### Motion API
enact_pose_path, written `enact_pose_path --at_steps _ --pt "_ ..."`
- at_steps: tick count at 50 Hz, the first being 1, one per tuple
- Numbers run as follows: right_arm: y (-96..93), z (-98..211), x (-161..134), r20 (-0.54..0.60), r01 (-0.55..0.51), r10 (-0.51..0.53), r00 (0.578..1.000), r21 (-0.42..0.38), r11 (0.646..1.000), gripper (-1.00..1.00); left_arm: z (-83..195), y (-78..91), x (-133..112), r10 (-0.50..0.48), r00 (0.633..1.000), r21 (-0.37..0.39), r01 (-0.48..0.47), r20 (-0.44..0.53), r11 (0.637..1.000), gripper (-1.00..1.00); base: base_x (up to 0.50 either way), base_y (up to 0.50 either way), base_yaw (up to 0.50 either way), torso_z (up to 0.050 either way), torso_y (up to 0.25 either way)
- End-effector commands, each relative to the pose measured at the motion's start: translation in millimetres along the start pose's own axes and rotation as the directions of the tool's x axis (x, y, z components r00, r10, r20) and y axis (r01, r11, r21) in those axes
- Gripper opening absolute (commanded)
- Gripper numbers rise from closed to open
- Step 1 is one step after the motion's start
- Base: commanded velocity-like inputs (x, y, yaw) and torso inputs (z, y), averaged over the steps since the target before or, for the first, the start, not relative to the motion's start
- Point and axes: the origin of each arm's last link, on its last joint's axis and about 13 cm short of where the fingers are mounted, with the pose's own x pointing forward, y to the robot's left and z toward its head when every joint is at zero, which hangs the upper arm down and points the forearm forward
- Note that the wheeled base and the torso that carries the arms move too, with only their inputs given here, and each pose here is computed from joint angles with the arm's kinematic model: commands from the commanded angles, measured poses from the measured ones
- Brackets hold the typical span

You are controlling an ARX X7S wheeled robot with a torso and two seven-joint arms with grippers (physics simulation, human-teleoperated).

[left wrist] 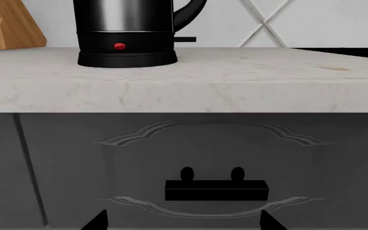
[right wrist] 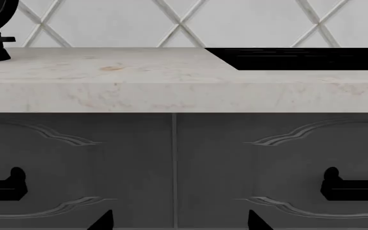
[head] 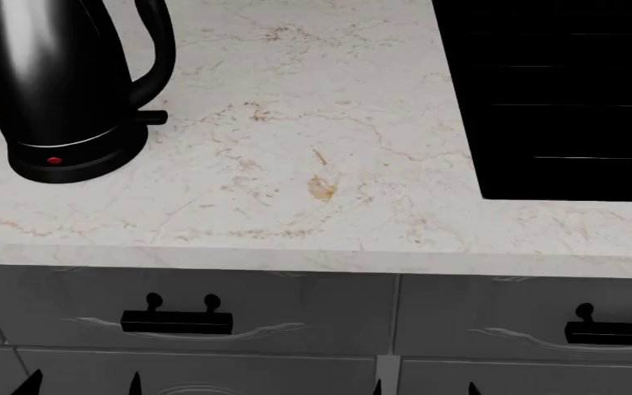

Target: Close the lid of the electric kettle.

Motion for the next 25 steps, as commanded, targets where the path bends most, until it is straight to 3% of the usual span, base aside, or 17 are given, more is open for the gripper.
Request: enact_pose_path --at_steps 1,19,25 --pt "0.3 1.0 -0.9 0.000 0.000 0.000 1.000 0.000 1.000 1.00 0.3 -0.1 -0.4 0.000 1.000 0.000 0.000 0.000 1.000 1.00 0.00 0.00 0.00 0.000 0.000" --pt "0.6 -0.2 0.2 -0.003 -0.007 0.007 1.000 -0.001 1.000 1.00 -0.4 0.1 0.9 -0.001 1.000 -0.001 0.001 -0.010 1.000 1.00 0.00 0.00 0.00 0.000 0.000" --pt "0.6 0.3 0.0 -0.002 -0.007 0.007 1.000 -0.001 1.000 1.00 1.7 0.7 -0.2 0.000 1.000 -0.011 0.000 -0.006 1.000 1.00 0.00 0.00 0.00 0.050 0.000"
